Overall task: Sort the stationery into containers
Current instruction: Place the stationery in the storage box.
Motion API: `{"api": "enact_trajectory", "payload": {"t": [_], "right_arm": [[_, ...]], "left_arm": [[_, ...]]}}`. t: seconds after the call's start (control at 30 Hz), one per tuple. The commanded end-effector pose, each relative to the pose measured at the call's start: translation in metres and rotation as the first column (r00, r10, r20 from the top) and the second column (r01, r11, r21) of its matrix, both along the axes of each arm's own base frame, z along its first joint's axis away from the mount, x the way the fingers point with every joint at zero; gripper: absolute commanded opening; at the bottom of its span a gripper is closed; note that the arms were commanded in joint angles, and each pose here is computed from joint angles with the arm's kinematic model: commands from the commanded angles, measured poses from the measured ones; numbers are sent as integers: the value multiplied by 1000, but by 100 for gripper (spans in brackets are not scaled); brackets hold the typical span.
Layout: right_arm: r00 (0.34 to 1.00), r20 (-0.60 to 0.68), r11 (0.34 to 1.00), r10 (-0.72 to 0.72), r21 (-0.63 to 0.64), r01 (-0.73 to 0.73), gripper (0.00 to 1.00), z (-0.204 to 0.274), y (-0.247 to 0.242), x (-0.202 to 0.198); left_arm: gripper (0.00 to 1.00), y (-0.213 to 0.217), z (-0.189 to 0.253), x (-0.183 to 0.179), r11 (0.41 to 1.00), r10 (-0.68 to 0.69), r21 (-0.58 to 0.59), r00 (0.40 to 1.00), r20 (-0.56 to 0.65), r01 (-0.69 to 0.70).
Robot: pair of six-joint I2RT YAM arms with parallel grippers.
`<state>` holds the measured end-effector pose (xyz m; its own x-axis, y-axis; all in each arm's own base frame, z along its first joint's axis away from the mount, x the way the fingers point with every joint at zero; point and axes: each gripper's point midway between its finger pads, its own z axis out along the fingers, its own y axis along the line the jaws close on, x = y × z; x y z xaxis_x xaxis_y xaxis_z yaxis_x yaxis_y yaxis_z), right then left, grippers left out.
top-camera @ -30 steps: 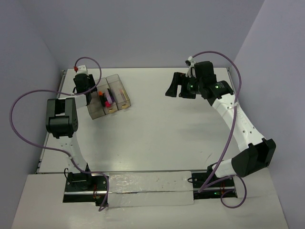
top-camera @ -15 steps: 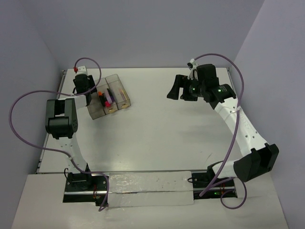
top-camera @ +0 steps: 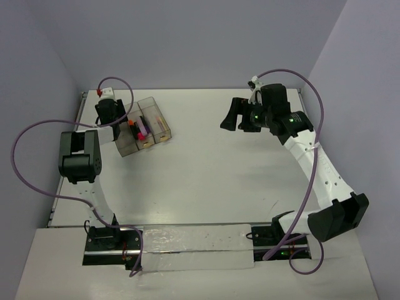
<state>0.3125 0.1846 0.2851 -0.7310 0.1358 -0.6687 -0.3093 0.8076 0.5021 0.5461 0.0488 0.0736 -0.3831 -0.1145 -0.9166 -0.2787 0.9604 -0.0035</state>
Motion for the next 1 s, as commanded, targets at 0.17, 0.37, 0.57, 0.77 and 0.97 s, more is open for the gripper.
{"api": "enact_trajectory", "payload": {"t": [0.17, 0.37, 0.57, 0.77, 0.97], "right_arm": [[996, 92, 1000, 10, 9, -11, 87, 29, -5, -3], [997, 74, 1000, 18, -4, -17, 87, 25, -3, 0], [997, 76, 1000, 20, -6, -19, 87, 21, -4, -2], [997, 80, 1000, 9, -15, -8, 87, 22, -8, -5], [996, 91, 1000, 12, -17, -10, 87, 25, -9, -7]], "left_arm": [[71, -6, 47, 6, 1000, -21, 22, 994, 108, 19], [68, -1, 50, 5, 999, -11, 46, 993, 118, 6], [56, -9, 70, 23, 999, -46, 29, 987, 155, 42], [39, -25, 51, 27, 993, -111, -31, 989, 92, 115], [37, -13, 30, 22, 999, -48, -18, 998, 29, 48]]}}
